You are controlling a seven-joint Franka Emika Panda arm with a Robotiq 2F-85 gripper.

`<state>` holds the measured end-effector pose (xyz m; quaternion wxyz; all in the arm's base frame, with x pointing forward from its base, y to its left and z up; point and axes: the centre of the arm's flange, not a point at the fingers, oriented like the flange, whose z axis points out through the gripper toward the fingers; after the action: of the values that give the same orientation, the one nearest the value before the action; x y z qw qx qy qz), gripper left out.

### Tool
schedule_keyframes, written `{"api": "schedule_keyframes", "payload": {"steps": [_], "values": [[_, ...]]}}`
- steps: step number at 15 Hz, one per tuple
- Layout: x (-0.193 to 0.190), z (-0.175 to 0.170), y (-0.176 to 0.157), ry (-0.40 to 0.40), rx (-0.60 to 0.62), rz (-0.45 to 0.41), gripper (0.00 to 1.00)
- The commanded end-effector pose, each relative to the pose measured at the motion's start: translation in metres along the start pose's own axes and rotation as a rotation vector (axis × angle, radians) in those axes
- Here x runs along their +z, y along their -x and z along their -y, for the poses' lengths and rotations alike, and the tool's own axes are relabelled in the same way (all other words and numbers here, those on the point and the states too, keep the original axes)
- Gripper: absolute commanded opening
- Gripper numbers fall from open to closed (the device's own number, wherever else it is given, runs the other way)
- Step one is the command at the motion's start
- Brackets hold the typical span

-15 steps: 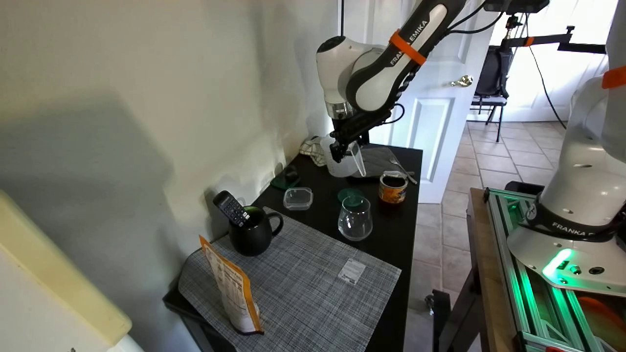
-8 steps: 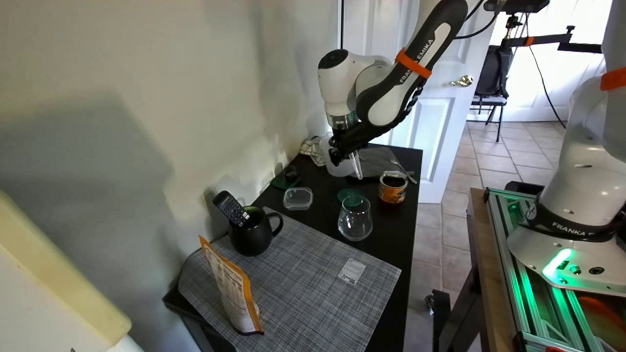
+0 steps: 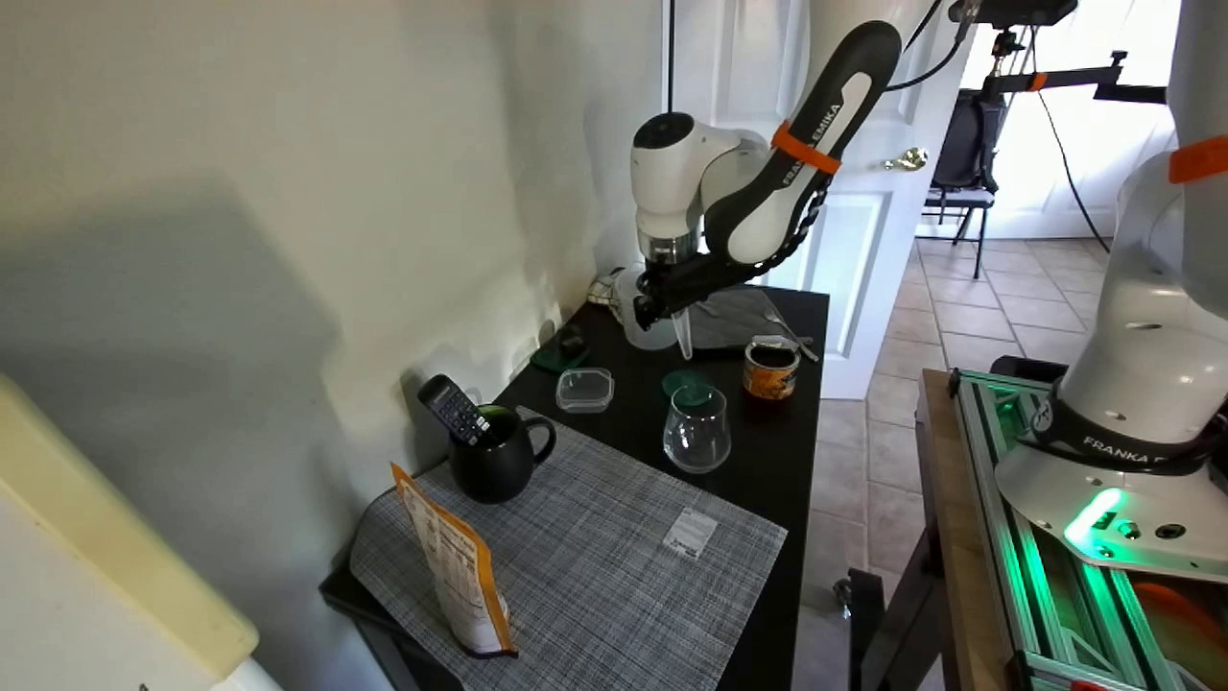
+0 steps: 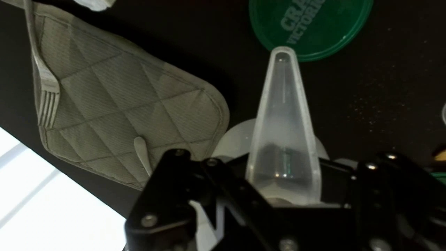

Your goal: Pour the bowl and lid out of the clear jug and onto the table.

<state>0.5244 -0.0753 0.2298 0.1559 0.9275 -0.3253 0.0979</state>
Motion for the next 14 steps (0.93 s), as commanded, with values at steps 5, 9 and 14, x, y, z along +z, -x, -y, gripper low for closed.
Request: {"api": "schedule_keyframes", "payload": {"steps": [5, 9, 14], "values": [[0.011, 0.005, -0.001, -0.094, 0.039, 0.024, 0.26], [-0.004, -0.001, -0.002, -0.074, 0.040, 0.036, 0.55], [-0.034, -0.008, 0.002, 0.023, 0.011, 0.073, 0.92]]}}
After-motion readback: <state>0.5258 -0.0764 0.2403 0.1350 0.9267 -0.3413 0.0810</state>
